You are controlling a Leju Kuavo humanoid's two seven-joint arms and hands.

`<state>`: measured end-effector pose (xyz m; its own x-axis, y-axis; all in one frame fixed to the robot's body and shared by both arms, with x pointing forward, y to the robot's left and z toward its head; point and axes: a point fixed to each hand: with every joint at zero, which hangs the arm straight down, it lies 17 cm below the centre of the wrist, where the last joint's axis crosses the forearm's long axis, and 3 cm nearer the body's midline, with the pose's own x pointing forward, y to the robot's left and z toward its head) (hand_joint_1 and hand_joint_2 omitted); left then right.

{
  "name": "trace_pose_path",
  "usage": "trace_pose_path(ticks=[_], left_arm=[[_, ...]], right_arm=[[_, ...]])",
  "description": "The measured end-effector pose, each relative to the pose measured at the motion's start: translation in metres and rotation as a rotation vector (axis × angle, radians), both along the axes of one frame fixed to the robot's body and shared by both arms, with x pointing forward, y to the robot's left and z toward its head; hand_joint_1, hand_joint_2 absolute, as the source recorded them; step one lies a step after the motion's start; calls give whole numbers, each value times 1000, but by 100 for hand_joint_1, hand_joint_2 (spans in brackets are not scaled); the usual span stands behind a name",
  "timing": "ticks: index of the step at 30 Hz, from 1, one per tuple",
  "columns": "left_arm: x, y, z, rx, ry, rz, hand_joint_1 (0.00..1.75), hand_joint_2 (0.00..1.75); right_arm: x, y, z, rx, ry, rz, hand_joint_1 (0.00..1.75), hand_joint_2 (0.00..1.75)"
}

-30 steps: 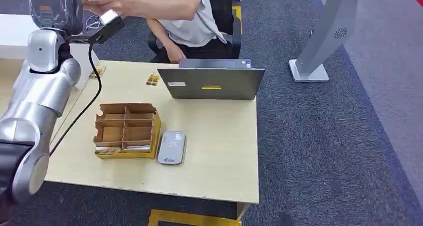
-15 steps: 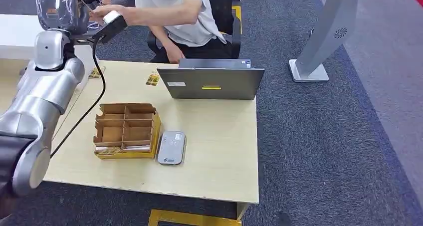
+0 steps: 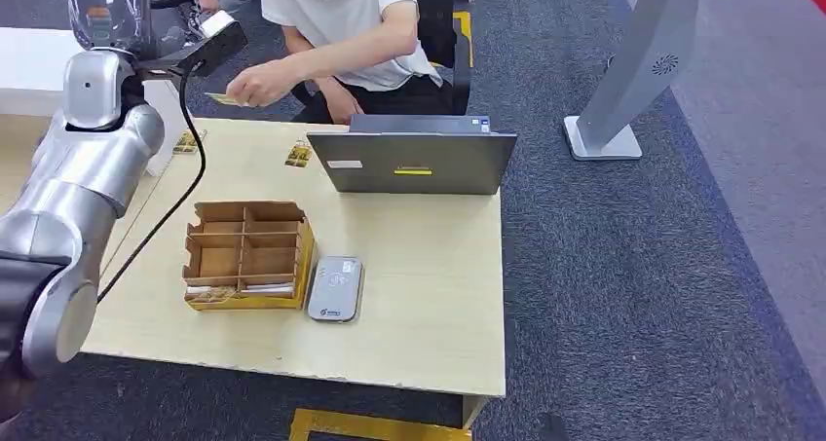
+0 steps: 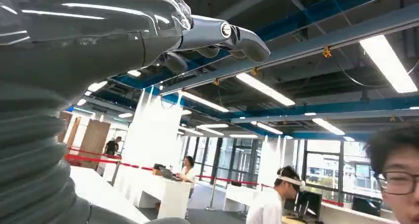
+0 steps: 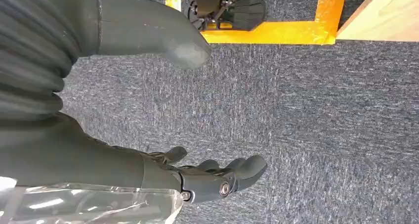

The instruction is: Pass the card to the sensor for recognition and then transmit it.

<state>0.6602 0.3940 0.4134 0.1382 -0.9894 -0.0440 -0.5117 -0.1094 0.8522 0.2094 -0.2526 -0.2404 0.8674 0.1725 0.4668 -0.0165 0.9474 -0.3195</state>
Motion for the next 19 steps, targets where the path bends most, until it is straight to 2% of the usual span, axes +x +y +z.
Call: trace_pose_path(ticks=[8, 13, 16, 19], left_arm=[[0, -1, 1, -8, -5, -13, 0, 175], [-9, -5, -6, -59, -53, -126, 0, 175], [-31, 12, -35, -165, -83, -184, 0, 175], [-78, 48, -76, -355, -106, -241, 0, 175]], right_arm=[[0, -1, 0, 1, 0, -7, 0, 175], [-4, -4, -1, 6, -5, -48, 0, 175], [-16, -7, -4, 14, -4, -97, 0, 175], [-35, -9, -9, 40, 12, -156, 0, 175]])
